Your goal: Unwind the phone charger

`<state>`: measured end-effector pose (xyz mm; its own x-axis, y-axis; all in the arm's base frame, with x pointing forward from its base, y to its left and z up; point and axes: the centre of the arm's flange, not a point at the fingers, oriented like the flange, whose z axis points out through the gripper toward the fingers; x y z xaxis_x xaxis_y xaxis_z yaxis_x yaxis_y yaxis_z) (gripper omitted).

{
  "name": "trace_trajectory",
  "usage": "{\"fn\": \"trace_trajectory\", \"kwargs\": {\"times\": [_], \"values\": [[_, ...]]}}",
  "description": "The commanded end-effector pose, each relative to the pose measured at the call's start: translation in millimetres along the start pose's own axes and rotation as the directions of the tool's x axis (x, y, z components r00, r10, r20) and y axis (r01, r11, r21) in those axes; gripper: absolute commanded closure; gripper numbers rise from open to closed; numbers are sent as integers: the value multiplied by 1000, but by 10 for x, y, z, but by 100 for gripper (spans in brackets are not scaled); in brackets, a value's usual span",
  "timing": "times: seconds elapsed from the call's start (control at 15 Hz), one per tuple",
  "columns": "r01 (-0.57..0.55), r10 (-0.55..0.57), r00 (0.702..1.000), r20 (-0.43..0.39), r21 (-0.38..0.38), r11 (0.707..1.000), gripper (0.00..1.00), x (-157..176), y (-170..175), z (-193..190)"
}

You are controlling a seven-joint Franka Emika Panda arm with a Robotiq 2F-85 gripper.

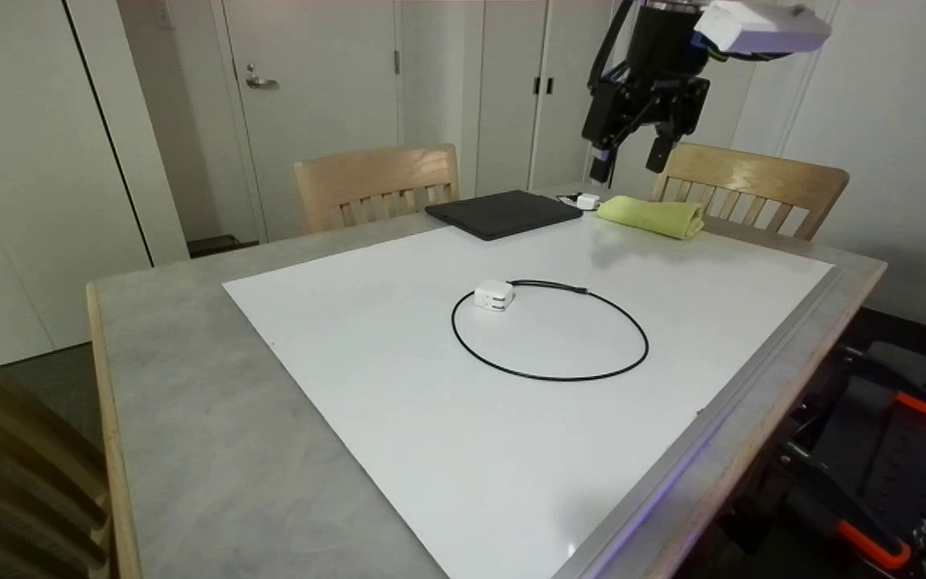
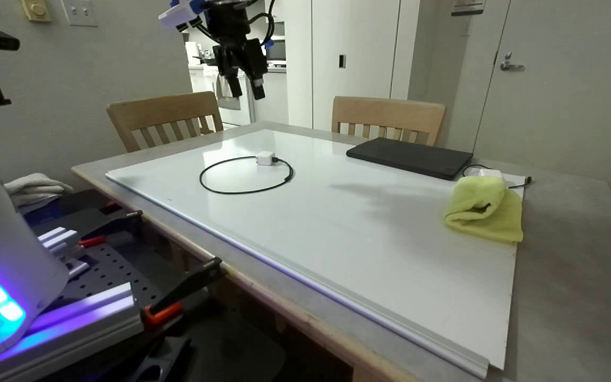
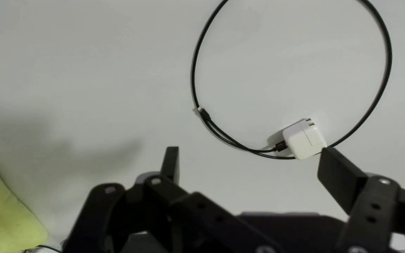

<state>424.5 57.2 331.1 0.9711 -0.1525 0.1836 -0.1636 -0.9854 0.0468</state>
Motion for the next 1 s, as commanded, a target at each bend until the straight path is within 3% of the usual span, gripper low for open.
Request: {"fn": "trace_trajectory", "kwargs": {"times": [0.0,0.13,0.53,0.93], "values": [[-69,69,997,32,15,997,0,119,-155,203],[-120,118,992,46,24,993,0,172,-253,311],[-249,237,967,98,142,958,0,352,-595,672],[-414,412,910,50,59,908,0,518,-744,983]]}}
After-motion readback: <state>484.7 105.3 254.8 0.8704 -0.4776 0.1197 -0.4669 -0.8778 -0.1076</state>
